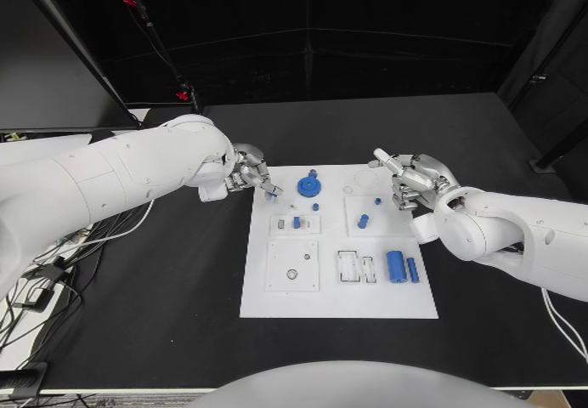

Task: Assemble the parts on the task board

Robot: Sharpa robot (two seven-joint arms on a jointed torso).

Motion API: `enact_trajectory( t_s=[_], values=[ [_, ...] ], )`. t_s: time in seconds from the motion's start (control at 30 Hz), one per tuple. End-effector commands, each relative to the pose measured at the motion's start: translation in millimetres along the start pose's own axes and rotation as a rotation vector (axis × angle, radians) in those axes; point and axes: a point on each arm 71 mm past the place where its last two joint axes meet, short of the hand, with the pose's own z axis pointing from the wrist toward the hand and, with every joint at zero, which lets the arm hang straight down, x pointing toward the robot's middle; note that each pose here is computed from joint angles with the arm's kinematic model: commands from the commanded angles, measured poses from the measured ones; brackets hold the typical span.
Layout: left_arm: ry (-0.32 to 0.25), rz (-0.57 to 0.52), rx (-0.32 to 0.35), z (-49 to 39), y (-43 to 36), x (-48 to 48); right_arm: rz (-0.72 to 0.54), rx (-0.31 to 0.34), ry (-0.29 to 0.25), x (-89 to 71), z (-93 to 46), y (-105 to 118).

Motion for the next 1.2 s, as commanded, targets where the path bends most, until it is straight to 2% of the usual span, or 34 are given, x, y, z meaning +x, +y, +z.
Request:
enact_trajectory(
  t_s=[0.03,0.23,0.5,1.2],
  values=[
    [0.049,-0.032,-0.053,-3.7,3.2,6.2,0.000,-0.007,0.001,0.9,0.2,1.2],
    [0.047,-0.040,-0.092,-11.6,6.5,16.5,0.000,-0.007,0.001,1.0,0.0,0.9],
    [0.030,-0.047,-0.113,-16.1,4.7,25.0,0.000,-0.007,0.001,1.4,-0.5,-0.1],
    [0.064,-0.028,-0.145,-9.6,-5.8,40.5,0.001,-0.008,0.001,1.9,-1.0,-1.1]
  ],
)
